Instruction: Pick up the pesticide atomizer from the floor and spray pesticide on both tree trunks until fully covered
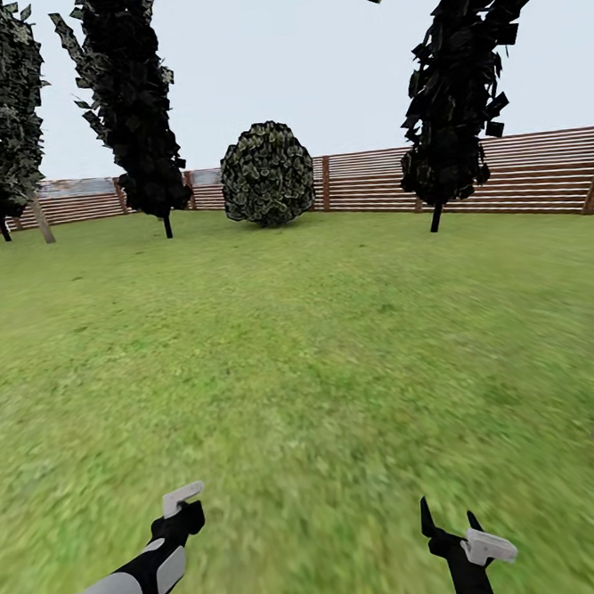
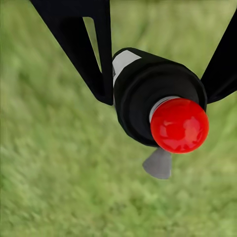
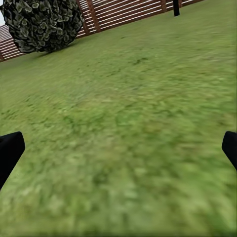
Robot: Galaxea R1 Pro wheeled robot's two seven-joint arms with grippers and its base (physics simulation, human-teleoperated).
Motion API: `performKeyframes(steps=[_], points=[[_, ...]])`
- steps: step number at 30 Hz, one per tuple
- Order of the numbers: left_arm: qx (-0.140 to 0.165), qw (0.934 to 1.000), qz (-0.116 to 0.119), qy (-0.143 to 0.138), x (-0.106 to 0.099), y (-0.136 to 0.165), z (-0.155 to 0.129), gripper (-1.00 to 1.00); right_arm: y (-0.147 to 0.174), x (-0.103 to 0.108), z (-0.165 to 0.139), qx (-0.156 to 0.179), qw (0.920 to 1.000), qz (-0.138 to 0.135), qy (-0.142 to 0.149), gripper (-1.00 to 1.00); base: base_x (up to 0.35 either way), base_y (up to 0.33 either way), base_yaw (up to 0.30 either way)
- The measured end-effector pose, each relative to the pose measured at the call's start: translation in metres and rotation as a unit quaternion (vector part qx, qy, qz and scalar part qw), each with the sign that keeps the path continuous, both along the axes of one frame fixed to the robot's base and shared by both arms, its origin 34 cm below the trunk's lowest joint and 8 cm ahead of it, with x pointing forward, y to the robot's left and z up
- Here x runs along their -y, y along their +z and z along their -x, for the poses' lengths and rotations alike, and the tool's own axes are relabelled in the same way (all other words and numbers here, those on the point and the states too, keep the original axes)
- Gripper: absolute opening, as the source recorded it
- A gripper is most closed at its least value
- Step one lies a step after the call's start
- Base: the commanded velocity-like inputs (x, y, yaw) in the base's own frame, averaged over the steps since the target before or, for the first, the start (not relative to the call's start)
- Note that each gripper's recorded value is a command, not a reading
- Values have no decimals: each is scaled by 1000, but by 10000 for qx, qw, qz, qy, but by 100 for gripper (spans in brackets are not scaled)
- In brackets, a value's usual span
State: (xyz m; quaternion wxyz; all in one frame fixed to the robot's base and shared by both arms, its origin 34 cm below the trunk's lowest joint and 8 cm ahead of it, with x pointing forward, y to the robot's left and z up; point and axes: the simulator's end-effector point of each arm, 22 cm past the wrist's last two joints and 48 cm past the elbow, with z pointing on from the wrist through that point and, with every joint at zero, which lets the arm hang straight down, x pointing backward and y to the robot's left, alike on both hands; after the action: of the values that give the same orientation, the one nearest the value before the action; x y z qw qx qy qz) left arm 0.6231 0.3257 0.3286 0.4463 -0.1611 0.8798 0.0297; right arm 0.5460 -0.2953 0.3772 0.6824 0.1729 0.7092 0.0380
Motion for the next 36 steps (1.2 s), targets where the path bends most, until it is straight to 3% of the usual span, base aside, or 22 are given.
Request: performKeyframes(steps=[9,19,36], points=[[-2,10000,2,1,0,0,0,-100,0,0,0,1,10000,1,0,100,0,14,0],[-4,10000,8,-2,1,0,0,-100,0,0,0,-1,10000,-11,-22,100,0,228,12],[-99,10000,9,-4,1,-10,4,-100,-7,3,2,-80,10000,54,15,100,0,90,206]])
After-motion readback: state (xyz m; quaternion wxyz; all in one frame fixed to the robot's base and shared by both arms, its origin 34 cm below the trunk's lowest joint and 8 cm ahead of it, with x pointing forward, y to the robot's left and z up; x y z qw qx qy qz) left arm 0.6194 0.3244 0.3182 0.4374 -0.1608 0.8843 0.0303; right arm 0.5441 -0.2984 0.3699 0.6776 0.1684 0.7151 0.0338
